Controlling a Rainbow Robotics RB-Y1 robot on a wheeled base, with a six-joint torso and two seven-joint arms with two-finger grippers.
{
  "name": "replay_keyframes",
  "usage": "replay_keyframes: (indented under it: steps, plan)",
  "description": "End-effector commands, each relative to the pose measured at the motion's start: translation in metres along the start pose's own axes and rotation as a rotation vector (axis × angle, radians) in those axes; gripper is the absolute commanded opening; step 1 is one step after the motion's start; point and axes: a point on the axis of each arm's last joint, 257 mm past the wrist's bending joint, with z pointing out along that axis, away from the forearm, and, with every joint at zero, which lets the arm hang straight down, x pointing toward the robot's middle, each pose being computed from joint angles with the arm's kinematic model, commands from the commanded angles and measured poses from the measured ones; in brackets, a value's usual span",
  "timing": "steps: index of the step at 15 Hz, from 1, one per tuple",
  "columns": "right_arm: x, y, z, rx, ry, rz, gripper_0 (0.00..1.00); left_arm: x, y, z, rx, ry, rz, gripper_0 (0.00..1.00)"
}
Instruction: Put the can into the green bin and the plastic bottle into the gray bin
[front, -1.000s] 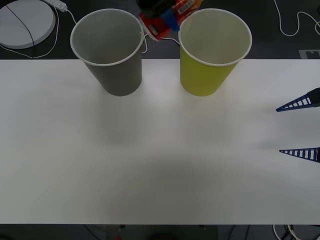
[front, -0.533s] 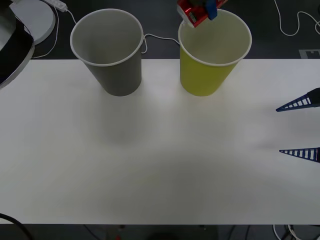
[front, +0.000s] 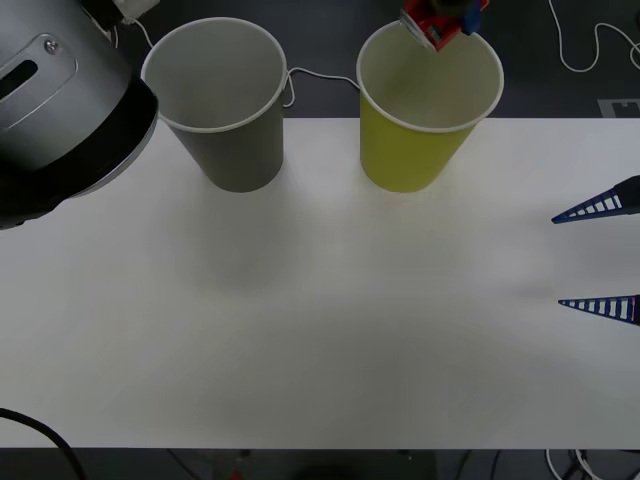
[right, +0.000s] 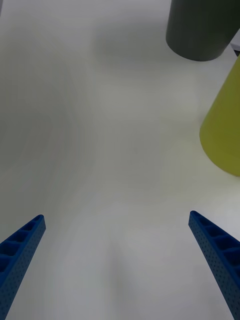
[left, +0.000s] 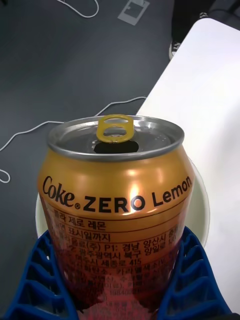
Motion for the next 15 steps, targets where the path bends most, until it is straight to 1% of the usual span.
replay_keyframes:
  steps: [1,7,8,9,10,14,15]
  plan:
    - [0.0,0.0,0.0,0.0,0.0,0.0,1.0,-0.0027,-0.0073,0.008,0.009,-0.007,-0.011,0.0]
    - [0.0,0.0,0.0,0.0,0.0,0.0,1.0,-0.0036,-0.0085,0.01,0.01,-0.012,-0.012,0.0]
    - [0.0,0.0,0.0,0.0,0.0,0.0,1.0,-0.0032,-0.0086,0.01,0.01,-0.01,-0.012,0.24]
    - [0.0,0.0,0.0,0.0,0.0,0.0,1.0,-0.0039,-0.0086,0.0097,0.01,-0.013,-0.013,0.73]
    - [0.0,0.0,0.0,0.0,0.0,0.0,1.0,-0.0036,-0.0089,0.01,0.011,-0.012,-0.011,1.0]
    - [0.0,0.0,0.0,0.0,0.0,0.0,1.0,-0.0028,-0.0112,0.0073,0.031,-0.011,-0.022,1.0]
    - [0.0,0.0,0.0,0.0,0.0,0.0,1.0,-0.0005,-0.0103,0.0022,0.038,-0.003,-0.01,1.0]
